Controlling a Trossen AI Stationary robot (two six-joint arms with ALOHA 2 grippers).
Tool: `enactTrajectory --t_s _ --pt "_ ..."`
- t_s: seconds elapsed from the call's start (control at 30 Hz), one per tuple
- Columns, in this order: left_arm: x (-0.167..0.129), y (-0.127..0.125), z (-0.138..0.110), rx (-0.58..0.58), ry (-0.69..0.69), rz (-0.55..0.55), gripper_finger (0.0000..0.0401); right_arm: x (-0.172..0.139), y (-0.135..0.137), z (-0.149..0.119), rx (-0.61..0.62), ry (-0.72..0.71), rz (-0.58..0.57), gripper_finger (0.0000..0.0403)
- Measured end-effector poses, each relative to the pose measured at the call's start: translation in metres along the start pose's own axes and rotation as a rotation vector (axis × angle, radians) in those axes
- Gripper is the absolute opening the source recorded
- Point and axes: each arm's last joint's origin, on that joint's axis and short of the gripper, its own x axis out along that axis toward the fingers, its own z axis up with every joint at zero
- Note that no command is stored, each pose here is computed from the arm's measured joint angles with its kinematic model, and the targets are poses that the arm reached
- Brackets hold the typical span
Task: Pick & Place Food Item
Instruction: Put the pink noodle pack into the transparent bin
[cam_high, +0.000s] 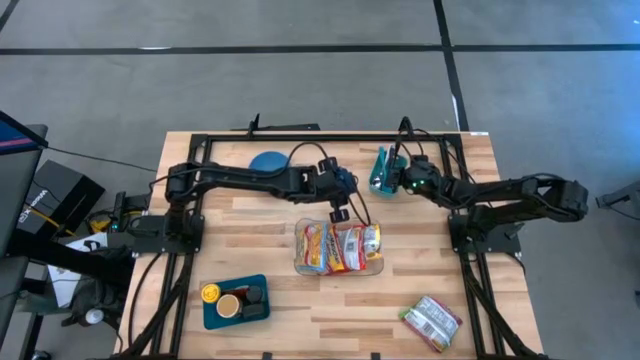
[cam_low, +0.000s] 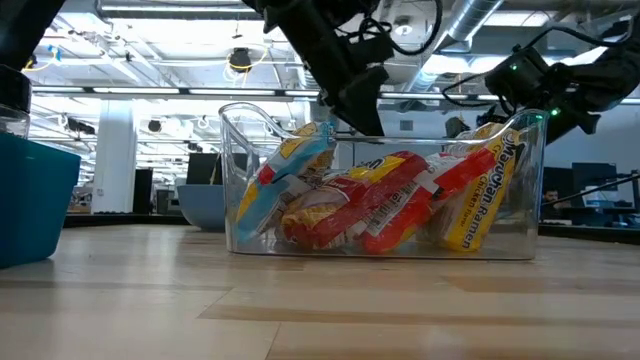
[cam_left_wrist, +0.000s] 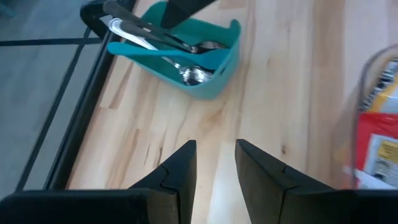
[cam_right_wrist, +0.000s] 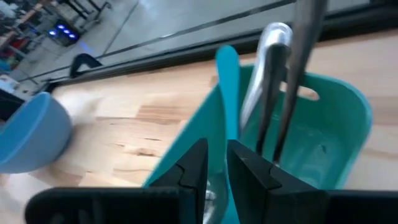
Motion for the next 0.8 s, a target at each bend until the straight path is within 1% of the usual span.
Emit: enactTrajectory --t_s 0.17,0.37,0.6,0.8 --pt "-0.021 -0.003 0.007 0.004 -0.033 -0.013 0.0104 -0.007 0.004 0.007 -0.034 -0.026 0.051 0.0056" --pt "-0.063 0.004 0.020 -0.032 -0.123 -0.024 0.0104 -0.014 0.007 0.011 -0.077 -0.027 0.104 0.0056" --pt "-0.116 0.005 0.028 -0.037 -0.210 -0.058 0.0104 -0.018 0.008 0.010 -0.086 0.052 0.173 0.0056" --pt "-0.153 -0.006 0.026 -0.037 -0.235 -0.115 0.0104 -0.019 0.009 0.008 -0.124 0.109 0.230 0.0056"
